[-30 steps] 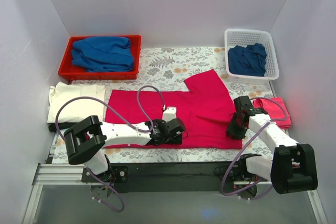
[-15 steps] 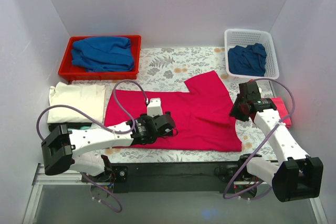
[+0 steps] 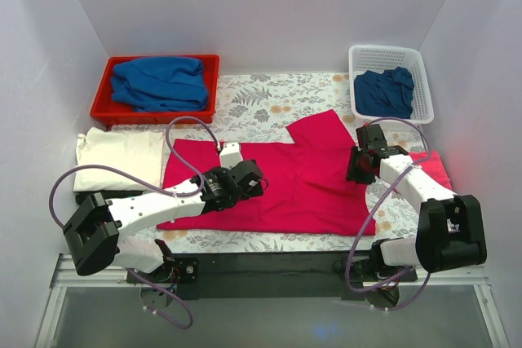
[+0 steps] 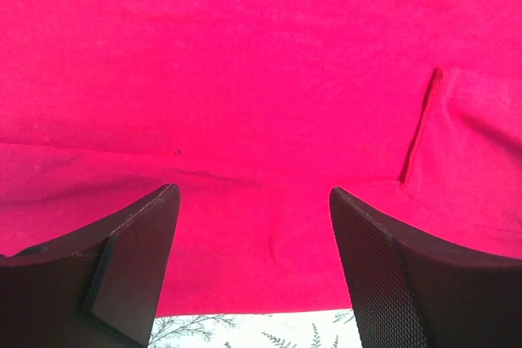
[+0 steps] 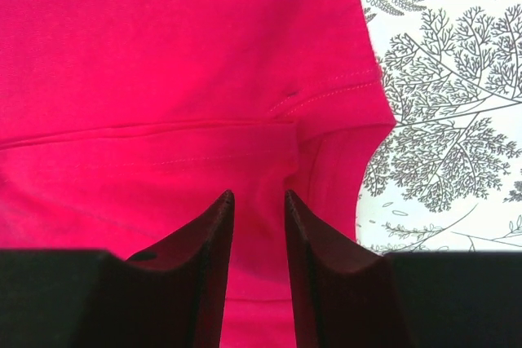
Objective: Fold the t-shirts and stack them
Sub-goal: Fold the flattened tshirt in 1/3 of the way
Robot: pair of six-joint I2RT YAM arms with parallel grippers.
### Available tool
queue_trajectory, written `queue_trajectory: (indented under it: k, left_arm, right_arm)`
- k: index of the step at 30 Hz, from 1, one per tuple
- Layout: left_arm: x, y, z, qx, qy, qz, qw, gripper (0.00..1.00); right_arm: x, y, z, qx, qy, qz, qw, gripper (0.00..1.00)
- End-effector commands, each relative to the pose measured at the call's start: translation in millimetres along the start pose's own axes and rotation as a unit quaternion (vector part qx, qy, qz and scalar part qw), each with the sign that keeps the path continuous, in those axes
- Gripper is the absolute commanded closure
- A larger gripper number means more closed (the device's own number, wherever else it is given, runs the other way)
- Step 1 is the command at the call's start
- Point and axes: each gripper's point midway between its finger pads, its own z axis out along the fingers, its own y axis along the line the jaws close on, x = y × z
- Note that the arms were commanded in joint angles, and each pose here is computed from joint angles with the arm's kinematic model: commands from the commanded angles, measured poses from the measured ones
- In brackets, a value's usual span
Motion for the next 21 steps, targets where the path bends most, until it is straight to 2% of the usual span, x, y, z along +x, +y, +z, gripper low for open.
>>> queue_trajectory:
  k: [1, 12, 14, 15, 17, 21]
  left_arm:
    - [2, 1, 3, 0.012, 0.007, 0.000, 1.000, 0.27]
    - [-2, 8, 5, 0.013, 0.009, -0.007, 1.000, 0.27]
    - [-3, 7, 5, 0.014, 0.008, -0.007, 1.000, 0.27]
    - [-4, 7, 5, 0.014, 0.008, -0.007, 1.000, 0.27]
    - [-4, 7, 5, 0.014, 0.008, -0.006, 1.000, 0.27]
    - [-8, 4, 4, 0.015, 0.005, -0.006, 1.000, 0.27]
  right_arm:
    - [-10, -3, 10, 0.013, -0.014, -0.014, 1.000, 0.62]
    - [24, 3, 23, -0.012, 0.045, 0.004, 0.999, 0.62]
    - [28, 4, 22, -0.018, 0.050, 0.005, 0.999, 0.68]
    - [27, 5, 21, -0.019, 0.048, 0.006, 0.999, 0.83]
    - [23, 6, 18, -0.022, 0.040, 0.006, 0.999, 0.99]
    - [8, 7, 7, -0.020, 0.015, 0.005, 1.000, 0.99]
